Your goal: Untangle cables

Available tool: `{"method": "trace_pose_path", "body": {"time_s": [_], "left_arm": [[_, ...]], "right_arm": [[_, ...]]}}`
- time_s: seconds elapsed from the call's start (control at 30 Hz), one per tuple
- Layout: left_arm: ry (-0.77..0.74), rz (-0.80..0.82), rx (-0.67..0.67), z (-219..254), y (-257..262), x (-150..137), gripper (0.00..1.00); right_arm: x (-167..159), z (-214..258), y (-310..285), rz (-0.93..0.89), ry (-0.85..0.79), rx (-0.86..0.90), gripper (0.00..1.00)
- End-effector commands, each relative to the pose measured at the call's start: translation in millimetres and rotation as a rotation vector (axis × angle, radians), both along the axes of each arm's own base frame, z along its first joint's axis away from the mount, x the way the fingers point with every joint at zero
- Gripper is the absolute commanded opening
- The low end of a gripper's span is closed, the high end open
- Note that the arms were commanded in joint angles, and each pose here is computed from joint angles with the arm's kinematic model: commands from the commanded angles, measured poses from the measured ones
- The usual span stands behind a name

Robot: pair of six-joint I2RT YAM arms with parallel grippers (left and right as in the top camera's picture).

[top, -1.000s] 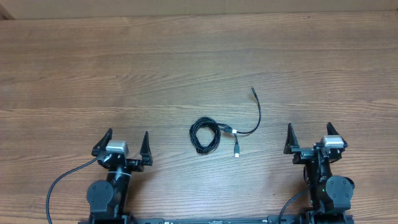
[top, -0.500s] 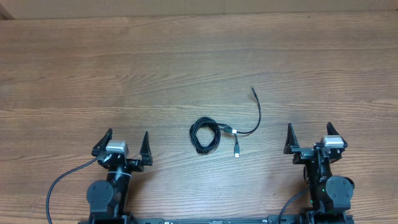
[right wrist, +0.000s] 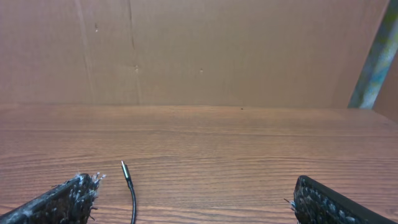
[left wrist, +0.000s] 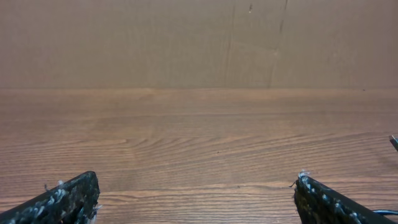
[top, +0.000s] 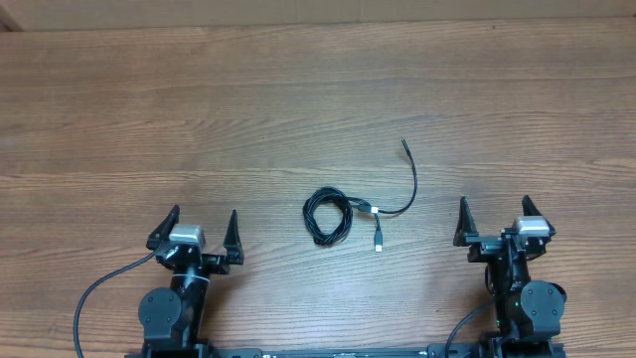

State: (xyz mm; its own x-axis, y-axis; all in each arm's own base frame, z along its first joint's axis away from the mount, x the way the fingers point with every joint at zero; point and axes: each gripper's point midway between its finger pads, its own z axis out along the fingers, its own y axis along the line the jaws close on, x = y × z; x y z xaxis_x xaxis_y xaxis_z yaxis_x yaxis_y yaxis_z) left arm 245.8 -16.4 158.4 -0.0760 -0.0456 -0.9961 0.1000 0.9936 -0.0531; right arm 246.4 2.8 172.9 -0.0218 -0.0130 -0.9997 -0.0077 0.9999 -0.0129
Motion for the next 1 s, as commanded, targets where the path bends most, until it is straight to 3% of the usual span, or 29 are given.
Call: {"method": "trace_pose_path", "body": {"time_s": [0.0, 0.63, 0.97], "left_arm": [[0.001, -0.006, 0.022, -1.8, -1.2, -0.1, 1.00], [-0.001, -0.010, 0.022, -1.4, -1.9, -0.2, 1.00], [-0.127, -0.322, -0.011, 30.3, -53.6, -14.2, 1.00]], "right_arm": [[0.1, -2.6, 0.0, -0.001, -0.001, -0.005, 1.00], [0.1, -2.6, -0.1, -0.001, -0.001, -0.005, 1.00], [0.1, -2.6, -0.1, -0.001, -0.001, -0.005, 1.00]]}}
